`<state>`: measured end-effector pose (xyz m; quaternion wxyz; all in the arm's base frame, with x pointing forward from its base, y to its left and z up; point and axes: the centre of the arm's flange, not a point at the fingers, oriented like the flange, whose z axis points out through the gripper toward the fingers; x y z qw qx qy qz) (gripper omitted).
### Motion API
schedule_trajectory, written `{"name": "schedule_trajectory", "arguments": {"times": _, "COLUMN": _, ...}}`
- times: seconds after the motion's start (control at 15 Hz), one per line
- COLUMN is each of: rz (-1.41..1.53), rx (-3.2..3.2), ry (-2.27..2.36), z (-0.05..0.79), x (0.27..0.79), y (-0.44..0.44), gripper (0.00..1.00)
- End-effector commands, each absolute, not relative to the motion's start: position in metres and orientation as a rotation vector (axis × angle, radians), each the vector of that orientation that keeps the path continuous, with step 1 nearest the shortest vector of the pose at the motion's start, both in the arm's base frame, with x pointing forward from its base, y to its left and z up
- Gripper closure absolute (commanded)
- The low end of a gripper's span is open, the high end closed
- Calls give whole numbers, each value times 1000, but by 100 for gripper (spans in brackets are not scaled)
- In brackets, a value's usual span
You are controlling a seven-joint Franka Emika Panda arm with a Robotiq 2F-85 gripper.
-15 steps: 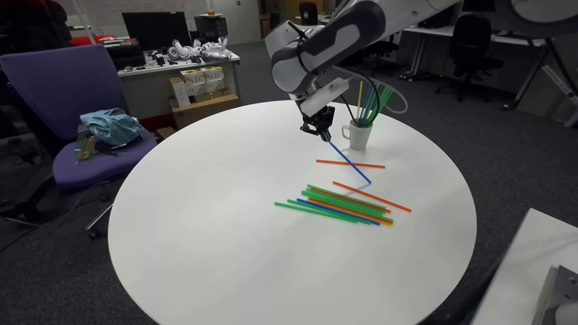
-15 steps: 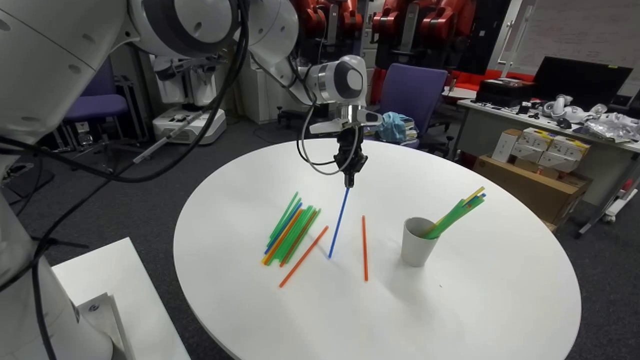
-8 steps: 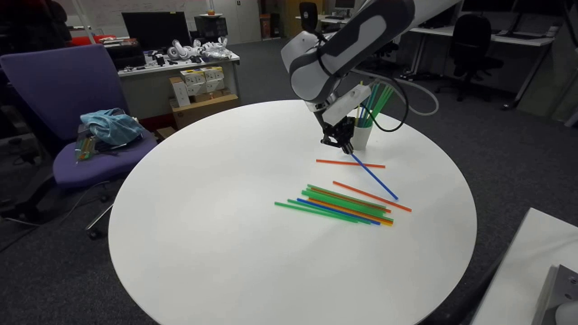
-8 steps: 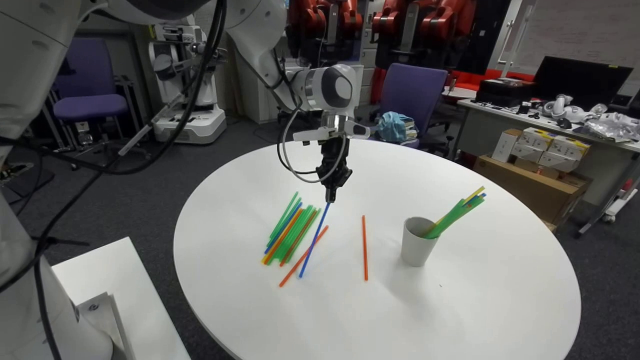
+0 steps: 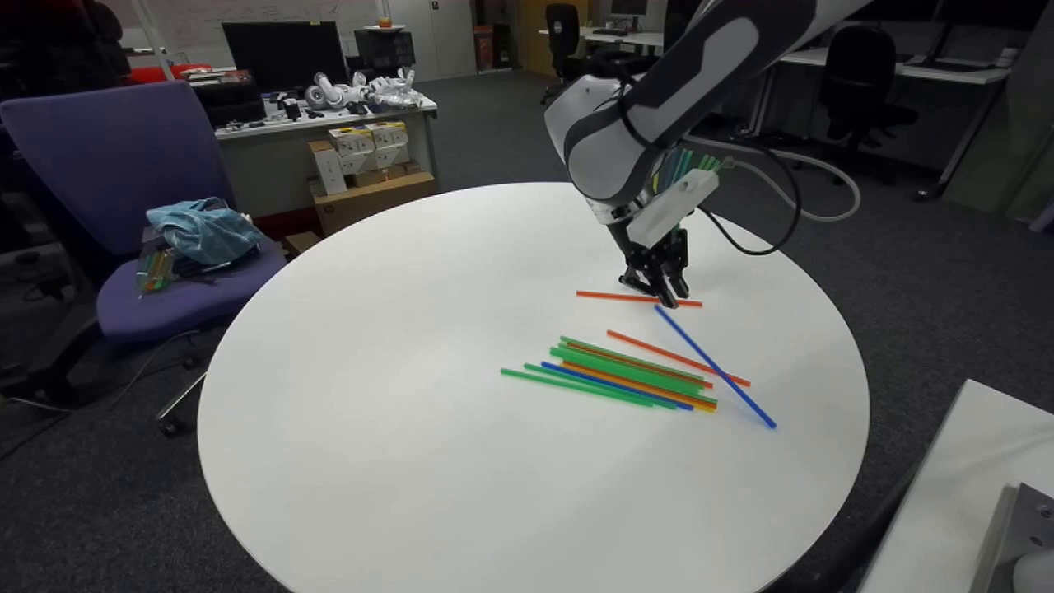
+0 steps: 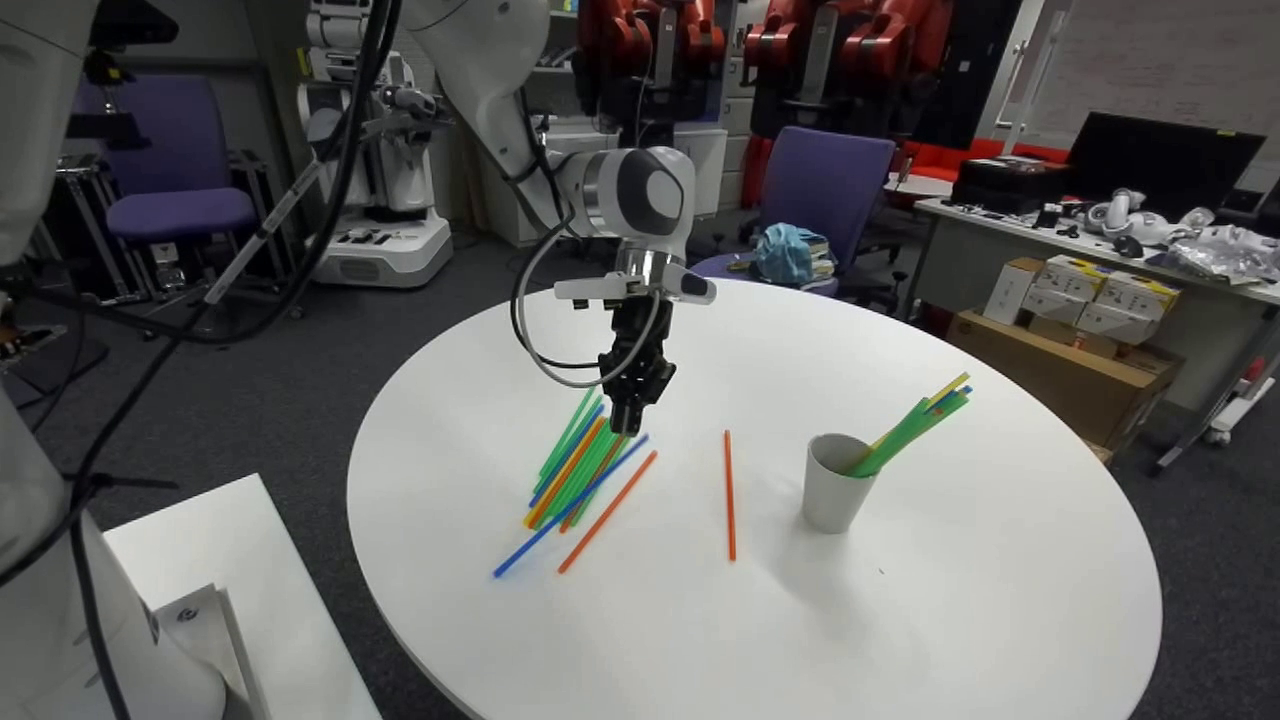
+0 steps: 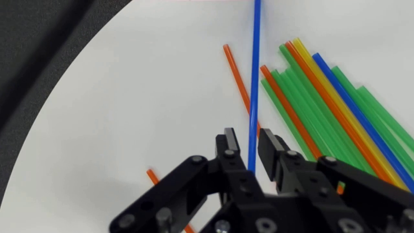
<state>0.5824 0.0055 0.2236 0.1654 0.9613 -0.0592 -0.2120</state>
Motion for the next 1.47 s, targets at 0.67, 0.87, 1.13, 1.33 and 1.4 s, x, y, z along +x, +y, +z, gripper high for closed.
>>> {"name": "schedule_trajectory", "arguments": {"times": 0.67, "rz": -601, "rx": 2714, "ry": -661, "z": 284, "x": 572, "y": -34, "gripper": 0}}
{"name": "schedule_trajectory", "arguments": {"times": 0.87, "rz": -503, "rx": 2662, "ry": -871, "z": 296, "x": 584, "y": -52, "gripper": 0}}
{"name": "schedule_trajectory", "arguments": {"times": 1.13, "rz": -420, "rx": 2583, "ry": -1154, "z": 313, "x": 612, "y": -79, "gripper": 0}}
{"name": "schedule_trajectory", "arguments": {"times": 1.33, "rz": -294, "rx": 2536, "ry": -1350, "z": 323, "x": 641, "y": -94, "gripper": 0}}
{"name": "schedule_trajectory", "arguments": {"times": 1.4, "rz": -243, "rx": 2517, "ry": -1410, "z": 326, "x": 650, "y": -97, "gripper": 0}}
